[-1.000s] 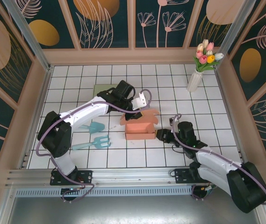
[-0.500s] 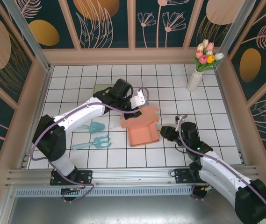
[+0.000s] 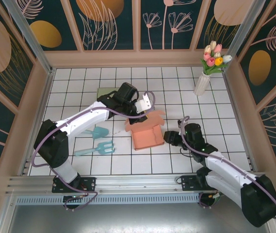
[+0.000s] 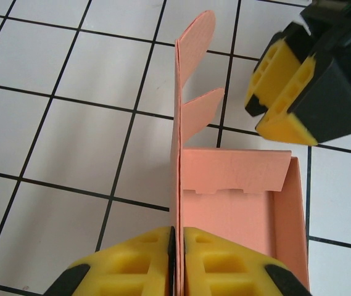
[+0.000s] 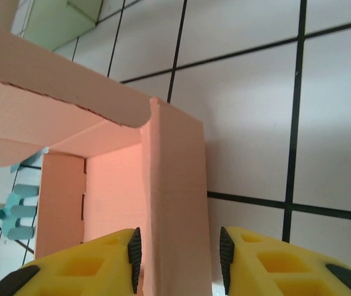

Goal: Fold the paper box

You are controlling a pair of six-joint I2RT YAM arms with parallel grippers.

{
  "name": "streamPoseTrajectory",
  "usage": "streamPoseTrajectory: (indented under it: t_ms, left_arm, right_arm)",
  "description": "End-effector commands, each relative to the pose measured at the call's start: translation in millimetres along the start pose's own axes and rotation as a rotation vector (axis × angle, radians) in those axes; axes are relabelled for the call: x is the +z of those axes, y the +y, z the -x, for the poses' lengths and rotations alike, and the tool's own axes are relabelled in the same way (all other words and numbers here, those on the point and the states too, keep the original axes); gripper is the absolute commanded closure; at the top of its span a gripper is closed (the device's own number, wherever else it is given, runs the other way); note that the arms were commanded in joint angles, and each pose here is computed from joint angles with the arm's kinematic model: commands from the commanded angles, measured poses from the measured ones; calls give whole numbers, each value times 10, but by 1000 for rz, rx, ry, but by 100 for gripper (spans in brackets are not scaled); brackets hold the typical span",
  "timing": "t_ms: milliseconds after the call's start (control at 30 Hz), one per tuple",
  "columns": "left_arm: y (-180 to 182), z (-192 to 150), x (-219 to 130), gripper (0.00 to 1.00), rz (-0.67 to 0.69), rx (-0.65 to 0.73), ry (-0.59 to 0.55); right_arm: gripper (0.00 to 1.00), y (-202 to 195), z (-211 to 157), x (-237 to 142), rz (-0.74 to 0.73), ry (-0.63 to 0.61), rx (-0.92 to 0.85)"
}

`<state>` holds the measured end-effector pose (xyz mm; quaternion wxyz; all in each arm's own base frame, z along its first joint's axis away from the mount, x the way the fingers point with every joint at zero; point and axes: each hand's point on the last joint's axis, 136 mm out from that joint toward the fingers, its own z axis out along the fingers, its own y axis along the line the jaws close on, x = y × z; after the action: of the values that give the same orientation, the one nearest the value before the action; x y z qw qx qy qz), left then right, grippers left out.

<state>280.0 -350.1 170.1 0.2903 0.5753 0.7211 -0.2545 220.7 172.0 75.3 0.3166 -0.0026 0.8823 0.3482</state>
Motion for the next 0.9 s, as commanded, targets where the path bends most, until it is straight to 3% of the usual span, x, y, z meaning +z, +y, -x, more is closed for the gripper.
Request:
streamPoseTrajectory:
  t_ms: [0,167,367,533,800,867]
  left_arm:
    - [-44,77,-27,86,-14,8,-25]
    - [-55,95,-18,86,-22,7,-31]
    - [-54,96,5,86,-26,0,-31]
    - [-51,139,24,87,-36,-22,-43]
    - [36,154,129,92,-30,-75,-29]
    - [87,171,147,95,-9,-90,-32]
  right_arm:
    - [61,151,46,28,81,-9,-33]
    - [65,161,-30,85,104,28,-24]
    - [70,62,-85,165,36,50,-37]
    - [73,36,-126,255,-92,64,-123]
    - [92,-105,-111,286,-317,68,-245]
    - [92,-130,-104,282,-370,65,-278]
